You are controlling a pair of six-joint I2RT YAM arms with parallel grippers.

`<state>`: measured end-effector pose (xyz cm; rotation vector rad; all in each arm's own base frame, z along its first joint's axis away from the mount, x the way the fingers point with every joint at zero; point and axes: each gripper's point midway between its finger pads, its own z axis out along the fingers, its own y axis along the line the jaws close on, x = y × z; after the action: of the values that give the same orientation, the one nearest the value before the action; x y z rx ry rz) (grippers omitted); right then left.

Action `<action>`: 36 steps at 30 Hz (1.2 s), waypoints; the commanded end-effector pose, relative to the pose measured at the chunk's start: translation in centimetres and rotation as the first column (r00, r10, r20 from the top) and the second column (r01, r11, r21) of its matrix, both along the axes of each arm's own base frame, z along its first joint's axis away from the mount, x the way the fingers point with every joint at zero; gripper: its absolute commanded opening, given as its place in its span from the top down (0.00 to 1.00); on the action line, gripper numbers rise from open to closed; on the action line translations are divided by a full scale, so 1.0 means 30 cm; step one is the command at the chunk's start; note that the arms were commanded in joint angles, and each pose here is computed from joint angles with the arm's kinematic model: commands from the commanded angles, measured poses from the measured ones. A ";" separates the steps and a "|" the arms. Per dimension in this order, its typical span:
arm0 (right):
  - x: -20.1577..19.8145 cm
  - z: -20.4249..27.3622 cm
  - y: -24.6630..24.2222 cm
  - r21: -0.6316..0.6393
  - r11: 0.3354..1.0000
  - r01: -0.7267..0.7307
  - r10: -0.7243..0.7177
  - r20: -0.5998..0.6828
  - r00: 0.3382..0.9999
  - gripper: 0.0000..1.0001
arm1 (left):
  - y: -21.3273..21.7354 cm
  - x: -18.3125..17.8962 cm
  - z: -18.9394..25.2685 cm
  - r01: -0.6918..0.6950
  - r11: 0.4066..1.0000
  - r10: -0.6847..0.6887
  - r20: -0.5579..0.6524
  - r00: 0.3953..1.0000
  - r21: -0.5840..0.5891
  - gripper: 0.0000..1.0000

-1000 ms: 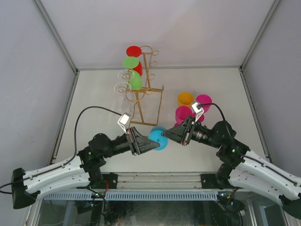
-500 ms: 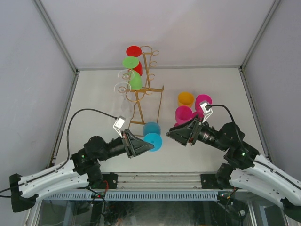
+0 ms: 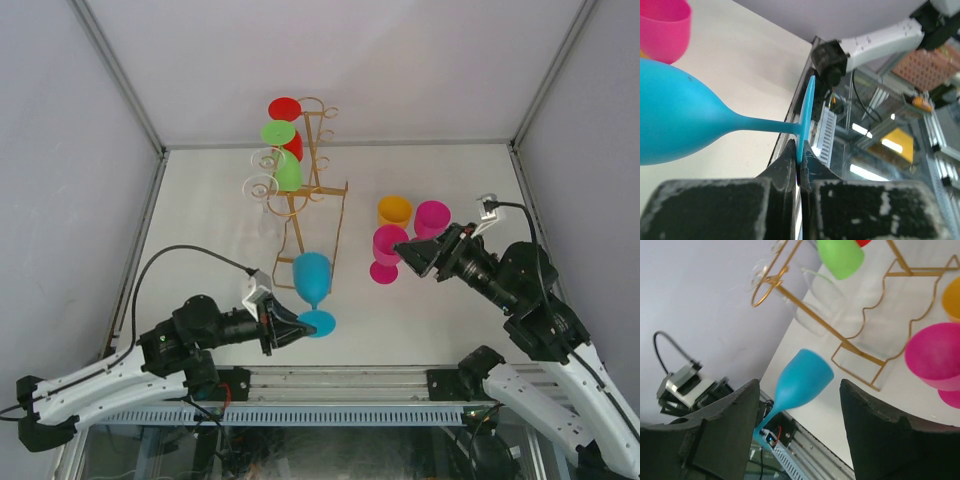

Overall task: Take the wine glass off the wine glass rack
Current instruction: Place the wine glass at the center of the board.

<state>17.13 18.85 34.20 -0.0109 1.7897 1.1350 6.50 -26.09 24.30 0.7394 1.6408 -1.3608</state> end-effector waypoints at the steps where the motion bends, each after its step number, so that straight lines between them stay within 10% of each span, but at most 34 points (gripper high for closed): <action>1: -0.018 -0.038 0.002 0.019 0.998 -0.063 0.065 -0.102 0.993 0.34 | -0.014 -0.102 -0.029 0.203 0.975 -0.216 0.189 0.958 0.087 1.00; 19: -0.044 -0.151 0.111 0.117 0.951 -0.286 0.309 -0.307 0.900 0.27 | -0.044 -0.282 -0.040 0.450 0.868 -0.497 0.388 0.776 0.210 1.00; 36: -0.140 -0.208 0.242 0.198 0.850 -0.489 0.525 -0.400 0.751 0.34 | -0.031 -0.331 0.055 0.515 0.853 -0.496 0.447 0.745 0.089 1.00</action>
<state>14.09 24.83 26.24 -0.0972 2.2849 1.6071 -2.81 -26.77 21.43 1.5031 1.2245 -1.3685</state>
